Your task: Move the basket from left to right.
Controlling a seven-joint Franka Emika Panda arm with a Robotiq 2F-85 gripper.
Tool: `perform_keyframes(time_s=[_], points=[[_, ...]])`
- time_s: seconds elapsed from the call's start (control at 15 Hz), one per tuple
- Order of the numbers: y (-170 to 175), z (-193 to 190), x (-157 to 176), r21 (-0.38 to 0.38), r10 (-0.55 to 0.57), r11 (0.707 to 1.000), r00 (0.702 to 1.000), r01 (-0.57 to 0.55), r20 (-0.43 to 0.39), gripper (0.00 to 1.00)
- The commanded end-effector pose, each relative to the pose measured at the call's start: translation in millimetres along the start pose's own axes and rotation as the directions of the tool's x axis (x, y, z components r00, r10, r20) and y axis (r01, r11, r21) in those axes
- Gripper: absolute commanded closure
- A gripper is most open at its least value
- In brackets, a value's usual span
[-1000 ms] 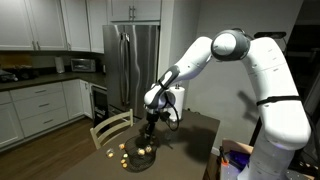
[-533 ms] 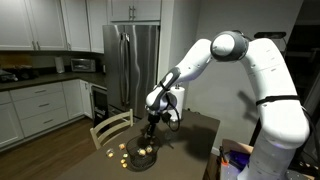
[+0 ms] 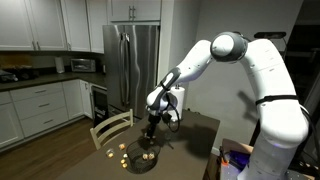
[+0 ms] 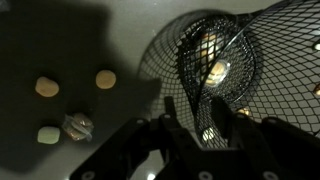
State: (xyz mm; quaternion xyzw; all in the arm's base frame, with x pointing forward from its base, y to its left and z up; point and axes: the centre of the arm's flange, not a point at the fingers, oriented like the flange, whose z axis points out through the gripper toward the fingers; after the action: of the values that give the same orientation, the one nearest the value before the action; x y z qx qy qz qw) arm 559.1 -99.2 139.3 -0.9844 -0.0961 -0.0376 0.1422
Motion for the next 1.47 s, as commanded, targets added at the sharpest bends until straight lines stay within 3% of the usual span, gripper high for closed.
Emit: perform_keyframes(time_s=[0.0,0.2,0.33,1.07,1.13,1.4], points=[[-10,-12,-3,0.010,-0.005,1.000,1.000,0.005,-0.017,0.25],[-18,-18,-1,-0.004,-0.010,1.000,1.000,0.010,-0.019,0.06],[-23,-20,0,-0.013,-0.014,1.000,1.000,0.014,-0.020,0.00],[-50,-26,-7,-0.062,0.013,0.998,1.000,-0.013,-0.005,0.00],[-38,-16,2,-0.029,-0.012,0.999,1.000,0.012,0.007,0.00],[-45,-20,0,-0.036,-0.006,0.999,1.000,0.006,0.008,0.00]])
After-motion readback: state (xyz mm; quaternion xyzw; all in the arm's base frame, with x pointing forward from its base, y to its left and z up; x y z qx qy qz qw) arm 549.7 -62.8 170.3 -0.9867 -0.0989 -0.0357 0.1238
